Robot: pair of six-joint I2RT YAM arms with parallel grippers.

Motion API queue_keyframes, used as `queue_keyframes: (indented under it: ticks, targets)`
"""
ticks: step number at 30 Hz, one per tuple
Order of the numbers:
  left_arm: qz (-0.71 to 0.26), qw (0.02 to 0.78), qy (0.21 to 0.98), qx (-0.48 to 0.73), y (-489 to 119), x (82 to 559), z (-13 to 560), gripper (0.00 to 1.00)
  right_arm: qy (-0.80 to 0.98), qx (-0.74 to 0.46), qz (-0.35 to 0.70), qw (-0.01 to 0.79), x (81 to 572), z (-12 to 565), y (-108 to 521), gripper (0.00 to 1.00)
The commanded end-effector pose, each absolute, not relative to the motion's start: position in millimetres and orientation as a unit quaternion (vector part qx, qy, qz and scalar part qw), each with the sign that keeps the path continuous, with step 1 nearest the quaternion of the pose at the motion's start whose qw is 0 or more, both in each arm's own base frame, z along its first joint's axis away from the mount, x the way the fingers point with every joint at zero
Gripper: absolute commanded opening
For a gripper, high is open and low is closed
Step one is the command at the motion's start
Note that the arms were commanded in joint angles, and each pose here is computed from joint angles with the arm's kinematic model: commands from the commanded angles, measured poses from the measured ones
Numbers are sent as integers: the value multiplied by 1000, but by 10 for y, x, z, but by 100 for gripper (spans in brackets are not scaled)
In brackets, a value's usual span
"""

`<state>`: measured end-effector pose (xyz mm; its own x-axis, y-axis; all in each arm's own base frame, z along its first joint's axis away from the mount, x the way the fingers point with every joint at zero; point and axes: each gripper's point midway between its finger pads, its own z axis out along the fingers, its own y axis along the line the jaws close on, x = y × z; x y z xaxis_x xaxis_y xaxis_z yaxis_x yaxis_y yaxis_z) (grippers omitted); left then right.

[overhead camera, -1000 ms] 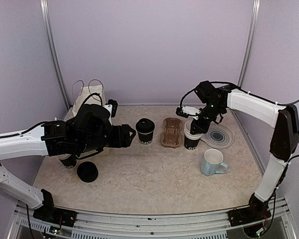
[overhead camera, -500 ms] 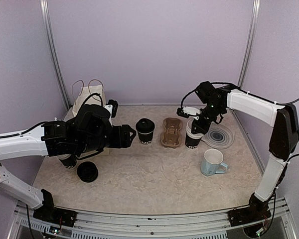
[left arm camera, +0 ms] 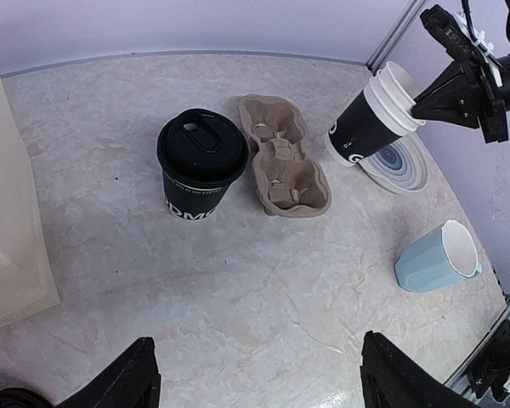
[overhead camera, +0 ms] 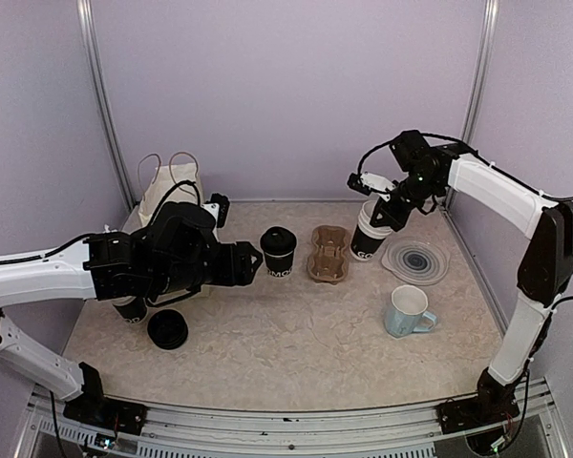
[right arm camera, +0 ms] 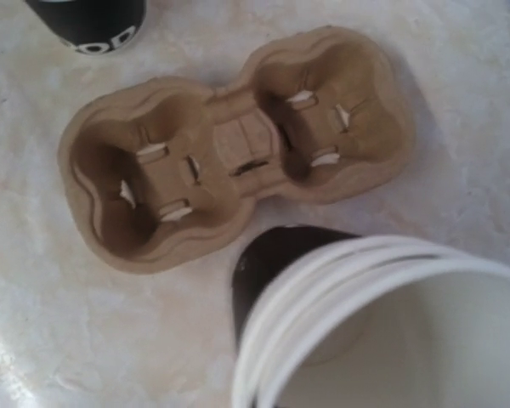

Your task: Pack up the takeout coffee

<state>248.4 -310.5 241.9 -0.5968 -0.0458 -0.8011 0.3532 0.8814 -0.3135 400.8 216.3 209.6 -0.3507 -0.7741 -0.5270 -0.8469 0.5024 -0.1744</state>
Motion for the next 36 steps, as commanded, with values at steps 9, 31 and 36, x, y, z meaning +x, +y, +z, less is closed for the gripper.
queue_keyframes:
  ticks: [9,31,36]
  targets:
    - [-274,438,849,110,-3503,2528,2534,80,839,-462,122,260,3978,2236,1922,0]
    - [-508,369,779,7,-5448,3191,2123,65,814,-497,165,253,3367,2246,2080,0]
    - [-532,336,777,1,-5618,3227,1928,61,811,-501,179,245,3260,2160,2089,0]
